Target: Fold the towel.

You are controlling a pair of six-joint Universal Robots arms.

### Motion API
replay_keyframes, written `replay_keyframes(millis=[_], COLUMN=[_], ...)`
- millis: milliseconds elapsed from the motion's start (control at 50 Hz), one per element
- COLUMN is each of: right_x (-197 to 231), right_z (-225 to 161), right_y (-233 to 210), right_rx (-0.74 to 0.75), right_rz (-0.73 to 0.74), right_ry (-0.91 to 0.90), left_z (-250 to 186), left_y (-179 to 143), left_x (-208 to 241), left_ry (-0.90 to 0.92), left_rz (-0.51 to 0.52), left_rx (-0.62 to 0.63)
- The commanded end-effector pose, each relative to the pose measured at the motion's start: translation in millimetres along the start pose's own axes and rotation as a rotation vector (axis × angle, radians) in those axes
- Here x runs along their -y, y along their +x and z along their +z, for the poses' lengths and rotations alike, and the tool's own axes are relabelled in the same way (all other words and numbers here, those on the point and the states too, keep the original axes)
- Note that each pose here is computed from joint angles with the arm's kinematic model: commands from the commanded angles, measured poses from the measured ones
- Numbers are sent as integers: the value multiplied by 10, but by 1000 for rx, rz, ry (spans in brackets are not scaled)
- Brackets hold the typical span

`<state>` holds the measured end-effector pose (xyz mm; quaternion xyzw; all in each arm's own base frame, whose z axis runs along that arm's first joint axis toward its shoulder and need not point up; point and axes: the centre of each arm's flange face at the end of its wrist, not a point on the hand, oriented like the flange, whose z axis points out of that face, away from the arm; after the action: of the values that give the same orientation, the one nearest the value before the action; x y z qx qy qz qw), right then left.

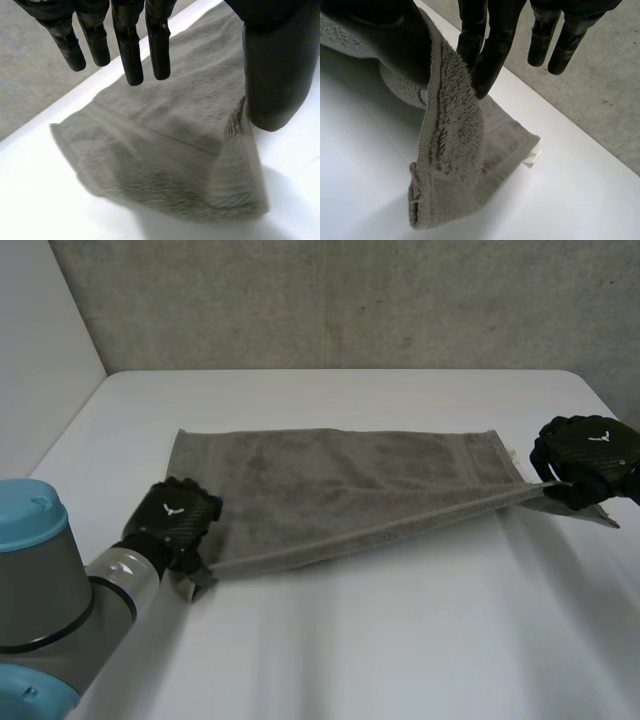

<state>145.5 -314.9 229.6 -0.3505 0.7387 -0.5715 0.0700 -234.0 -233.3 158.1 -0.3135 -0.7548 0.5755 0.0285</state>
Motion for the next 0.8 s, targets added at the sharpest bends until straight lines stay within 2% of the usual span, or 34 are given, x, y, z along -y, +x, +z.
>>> replay_keyframes(millis=[20, 440, 600, 800], right_x=[10, 13, 12, 12], right_z=[1, -2, -2, 2], right_y=[8, -4, -12, -22], right_rx=[-1, 1, 3, 6], right_rz=[-4, -1, 0, -2], right_ry=[3, 2, 1, 1], left_z=[46, 0, -52, -227], left_y=[-135, -82, 3, 115], left_x=[-26, -132, -146, -44], left_ry=[-7, -45, -46, -32], left_rz=[-6, -19, -21, -69], left_rx=[51, 28, -17, -61])
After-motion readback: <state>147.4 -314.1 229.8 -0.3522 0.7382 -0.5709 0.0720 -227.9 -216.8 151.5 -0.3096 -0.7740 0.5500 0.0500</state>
